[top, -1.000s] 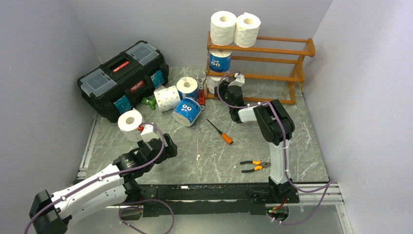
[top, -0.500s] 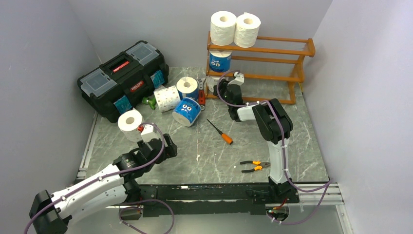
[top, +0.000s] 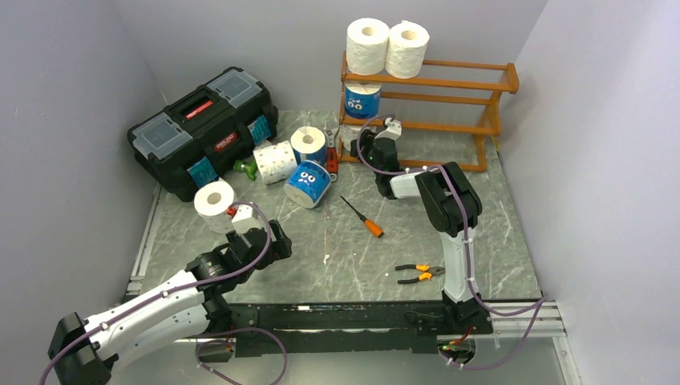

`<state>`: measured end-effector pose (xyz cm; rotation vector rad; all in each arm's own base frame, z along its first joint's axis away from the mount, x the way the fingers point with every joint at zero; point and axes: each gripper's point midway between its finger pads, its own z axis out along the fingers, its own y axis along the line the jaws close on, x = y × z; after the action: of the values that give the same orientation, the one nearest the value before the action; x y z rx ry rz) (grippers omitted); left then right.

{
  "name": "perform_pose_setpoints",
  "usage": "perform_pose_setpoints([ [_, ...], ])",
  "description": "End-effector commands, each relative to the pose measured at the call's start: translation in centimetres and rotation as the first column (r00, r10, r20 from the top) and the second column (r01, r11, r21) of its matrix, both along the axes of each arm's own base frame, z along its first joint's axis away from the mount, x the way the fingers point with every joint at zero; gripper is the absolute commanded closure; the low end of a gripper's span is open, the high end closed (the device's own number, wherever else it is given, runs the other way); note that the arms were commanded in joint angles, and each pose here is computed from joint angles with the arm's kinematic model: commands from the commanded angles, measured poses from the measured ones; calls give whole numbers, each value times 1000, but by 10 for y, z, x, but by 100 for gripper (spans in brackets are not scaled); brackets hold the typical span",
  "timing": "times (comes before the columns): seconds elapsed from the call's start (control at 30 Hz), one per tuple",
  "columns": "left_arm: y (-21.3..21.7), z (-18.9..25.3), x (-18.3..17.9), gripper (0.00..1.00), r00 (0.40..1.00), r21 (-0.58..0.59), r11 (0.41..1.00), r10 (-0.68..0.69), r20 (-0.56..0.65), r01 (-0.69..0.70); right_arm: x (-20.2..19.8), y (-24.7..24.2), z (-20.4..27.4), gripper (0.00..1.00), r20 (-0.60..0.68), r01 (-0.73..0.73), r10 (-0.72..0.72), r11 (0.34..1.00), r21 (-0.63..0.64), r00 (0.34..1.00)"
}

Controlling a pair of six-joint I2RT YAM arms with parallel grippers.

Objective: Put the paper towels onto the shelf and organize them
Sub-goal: Place the paper towel on the shelf.

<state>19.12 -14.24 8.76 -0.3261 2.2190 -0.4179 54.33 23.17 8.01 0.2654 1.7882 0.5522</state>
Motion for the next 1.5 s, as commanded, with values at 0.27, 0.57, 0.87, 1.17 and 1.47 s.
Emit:
perform_pose_setpoints([
  [0.27, -2, 15, 6, 1, 999, -31, 999, 16, 35, -15, -5, -3, 29, 36, 58, -7, 5, 1000, 26, 998],
  [0.57, -2, 16, 4, 1, 999, -49, 999, 16, 40, -14, -45, -7, 77, 30, 102, -69, 59, 993, 93, 993],
  [0.87, 1, 19, -1, 1, 999, -68, 998, 14, 41, -11, -97, -30, 87, 26, -146, 30, -7, 987, 156, 989],
  [1.17, 5, 32, 5, 1, 995, -56, 998, 19, 94, -14, -167, -43, 52, 20, -329, 11, 49, 984, 177, 943],
  [1.47, 12, 67, 26, 1, 975, -33, 996, 90, 204, -85, -243, -40, 47, 19, -264, -194, 257, 951, 242, 930],
])
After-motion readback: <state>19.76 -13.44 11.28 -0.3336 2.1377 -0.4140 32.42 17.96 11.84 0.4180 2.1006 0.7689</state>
